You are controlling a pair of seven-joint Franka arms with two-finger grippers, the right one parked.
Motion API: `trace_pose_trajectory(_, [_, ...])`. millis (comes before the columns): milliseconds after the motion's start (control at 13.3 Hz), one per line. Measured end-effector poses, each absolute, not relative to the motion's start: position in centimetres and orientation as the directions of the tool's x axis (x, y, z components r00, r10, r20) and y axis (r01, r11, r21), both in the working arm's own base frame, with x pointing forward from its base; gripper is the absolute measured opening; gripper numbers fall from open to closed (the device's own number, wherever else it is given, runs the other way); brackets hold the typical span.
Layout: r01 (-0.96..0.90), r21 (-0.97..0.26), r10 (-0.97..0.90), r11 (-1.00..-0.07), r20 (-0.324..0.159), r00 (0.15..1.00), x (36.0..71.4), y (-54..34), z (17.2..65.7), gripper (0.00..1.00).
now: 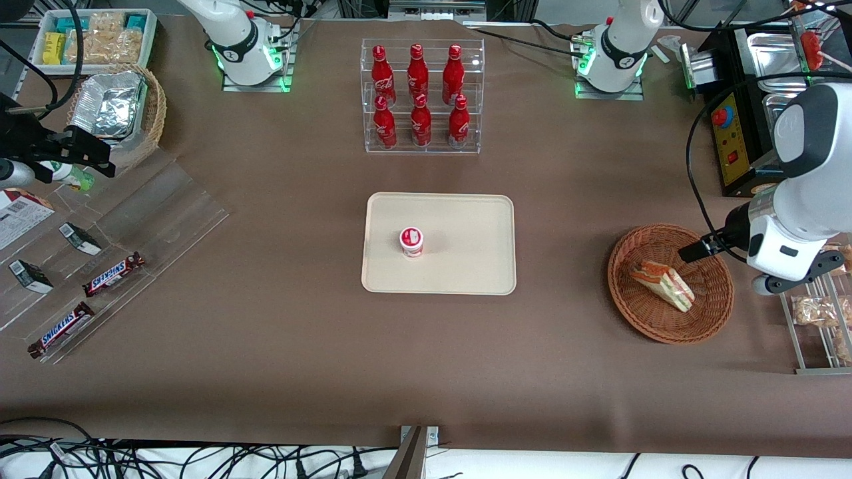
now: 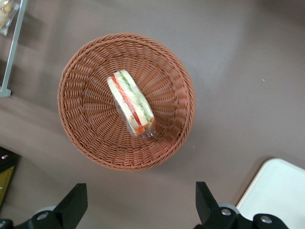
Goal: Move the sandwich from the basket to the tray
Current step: 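Move the left gripper over the wicker basket toward the wrapped sandwich, then lower the open left gripper onto the sandwich and close on it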
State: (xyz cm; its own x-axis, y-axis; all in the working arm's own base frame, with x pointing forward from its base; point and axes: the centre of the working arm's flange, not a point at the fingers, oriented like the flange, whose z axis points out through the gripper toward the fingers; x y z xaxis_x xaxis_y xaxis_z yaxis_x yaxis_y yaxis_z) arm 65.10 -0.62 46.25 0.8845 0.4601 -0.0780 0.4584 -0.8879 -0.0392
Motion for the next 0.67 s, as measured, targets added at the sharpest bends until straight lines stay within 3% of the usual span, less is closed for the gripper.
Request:
trace_pose_trajectory(375, [0.621,-0.085,0.624,-0.779,-0.010,0.781,66.2,0.2,42.7,1.00])
trace_pose_trajectory(675, [0.673,-0.083,0.675,-0.735,0.009,0.738,66.3,-0.7,38.7,1.00])
